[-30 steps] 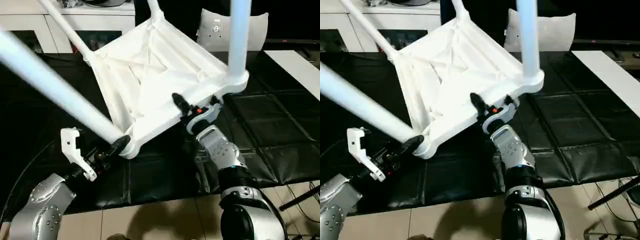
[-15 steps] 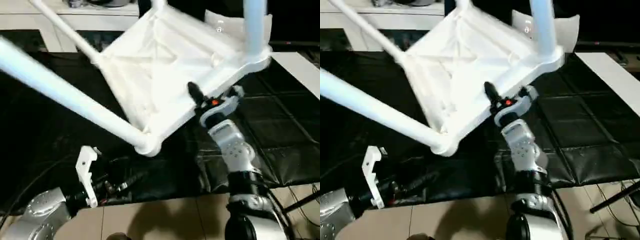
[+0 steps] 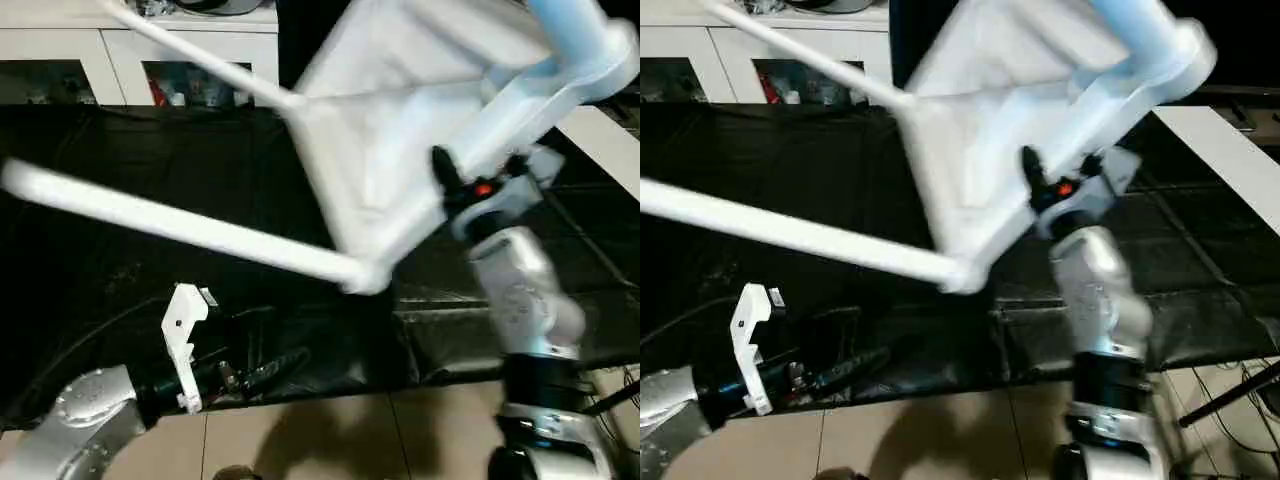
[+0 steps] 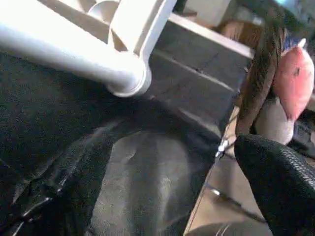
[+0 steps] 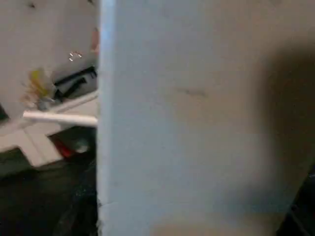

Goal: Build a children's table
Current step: Flip table

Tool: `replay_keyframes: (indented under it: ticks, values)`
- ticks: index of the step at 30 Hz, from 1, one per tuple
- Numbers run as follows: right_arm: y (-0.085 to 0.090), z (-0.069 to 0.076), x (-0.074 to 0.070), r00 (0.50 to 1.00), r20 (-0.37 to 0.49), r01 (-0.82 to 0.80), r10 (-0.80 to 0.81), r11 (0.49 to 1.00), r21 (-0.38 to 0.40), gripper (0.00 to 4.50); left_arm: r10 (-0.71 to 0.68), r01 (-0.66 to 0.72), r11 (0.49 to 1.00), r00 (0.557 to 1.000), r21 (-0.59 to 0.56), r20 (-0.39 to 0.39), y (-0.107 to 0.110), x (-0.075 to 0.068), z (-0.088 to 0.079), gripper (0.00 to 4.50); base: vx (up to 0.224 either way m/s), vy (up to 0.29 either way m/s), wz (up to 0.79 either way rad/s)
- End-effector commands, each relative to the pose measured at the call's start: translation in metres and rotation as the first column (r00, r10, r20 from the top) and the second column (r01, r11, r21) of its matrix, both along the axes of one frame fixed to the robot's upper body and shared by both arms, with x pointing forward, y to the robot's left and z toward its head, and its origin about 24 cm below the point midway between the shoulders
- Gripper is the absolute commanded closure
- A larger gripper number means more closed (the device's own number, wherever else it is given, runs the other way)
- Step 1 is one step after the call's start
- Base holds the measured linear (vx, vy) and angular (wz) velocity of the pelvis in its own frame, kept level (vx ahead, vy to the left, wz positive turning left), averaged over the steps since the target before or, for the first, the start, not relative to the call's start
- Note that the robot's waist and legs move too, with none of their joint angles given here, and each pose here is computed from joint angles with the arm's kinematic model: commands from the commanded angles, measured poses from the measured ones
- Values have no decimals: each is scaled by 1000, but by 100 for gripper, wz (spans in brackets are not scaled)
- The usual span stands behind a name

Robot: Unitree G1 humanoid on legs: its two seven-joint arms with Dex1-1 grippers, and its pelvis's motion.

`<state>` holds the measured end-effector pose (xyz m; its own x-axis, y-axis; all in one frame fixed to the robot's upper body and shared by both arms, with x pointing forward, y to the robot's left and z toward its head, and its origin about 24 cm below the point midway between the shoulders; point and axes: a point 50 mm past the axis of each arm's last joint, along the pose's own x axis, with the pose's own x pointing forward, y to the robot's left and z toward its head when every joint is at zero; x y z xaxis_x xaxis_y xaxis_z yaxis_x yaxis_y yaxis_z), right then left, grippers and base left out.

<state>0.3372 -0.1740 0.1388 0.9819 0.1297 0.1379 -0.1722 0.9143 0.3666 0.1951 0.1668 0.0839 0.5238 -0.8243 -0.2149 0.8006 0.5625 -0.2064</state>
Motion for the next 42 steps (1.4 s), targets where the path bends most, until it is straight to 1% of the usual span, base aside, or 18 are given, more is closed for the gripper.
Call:
replay_keyframes:
  ticks: [1,7,9,11,13,16,18,19,21,23,24,26,29,31,32,34,39,42]
  values:
    - [-2,24,-4,996,85,24,-12,990,-137,254,-25,24,1000,999,20,35,-2,2,12,0,0,0,0]
    - [-2,33,-6,997,78,46,-23,948,-314,254,-43,36,996,996,86,82,0,7,32,0,0,0,0]
    - [-2,38,-5,998,59,57,-37,918,-393,255,-26,9,992,990,123,142,2,15,45,0,0,0,0]
    - [-2,38,-5,998,54,61,-42,911,-409,255,-21,0,992,988,129,156,2,17,48,0,0,0,0]
    - [-3,44,-3,997,34,80,-73,883,-462,256,3,-56,982,958,179,287,2,33,67,0,0,0,0]
    - [-2,45,-2,996,31,85,-80,875,-477,256,17,-90,976,939,198,344,2,40,76,0,0,0,0]
    - [3,39,-2,998,7,65,-70,872,-486,256,9,-133,962,888,237,460,-4,50,92,0,0,0,0]
    - [3,35,-1,997,-5,62,-73,872,-485,202,-15,-136,954,869,267,495,-6,52,96,0,0,0,0]
    - [2,19,0,994,-53,61,-100,869,-491,186,-108,-126,930,803,345,586,-16,54,109,0,0,0,0]
    - [0,15,1,991,-65,70,-117,865,-498,169,-129,-126,926,782,356,610,-18,54,113,0,0,0,0]
    - [-3,8,2,987,-72,85,-142,853,-516,161,-172,-120,920,733,374,658,-21,54,121,0,0,0,0]
    - [-5,4,3,985,-70,96,-156,844,-528,142,-215,-113,913,683,392,698,-24,53,128,0,0,0,0]
    - [-9,-13,5,981,-92,92,-170,829,-551,142,-268,-155,902,533,404,802,-27,52,147,0,0,0,0]
    - [-9,-15,5,980,-99,89,-170,831,-549,142,-270,-173,899,502,402,821,-27,52,151,0,0,0,0]
    - [-9,-22,6,979,-116,78,-169,831,-551,142,-253,-201,907,445,371,859,-27,52,159,0,0,0,0]
    - [-9,-27,7,977,-129,75,-172,835,-545,142,-236,-219,915,387,338,891,-28,52,168,0,0,0,0]
    - [-4,-35,14,980,-144,37,-139,833,-552,142,-255,-228,906,377,356,890,-27,56,166,0,0,0,0]
    - [7,-34,14,987,-148,-20,-70,845,-534,142,-258,-241,891,426,384,867,-22,60,155,0,0,0,0]
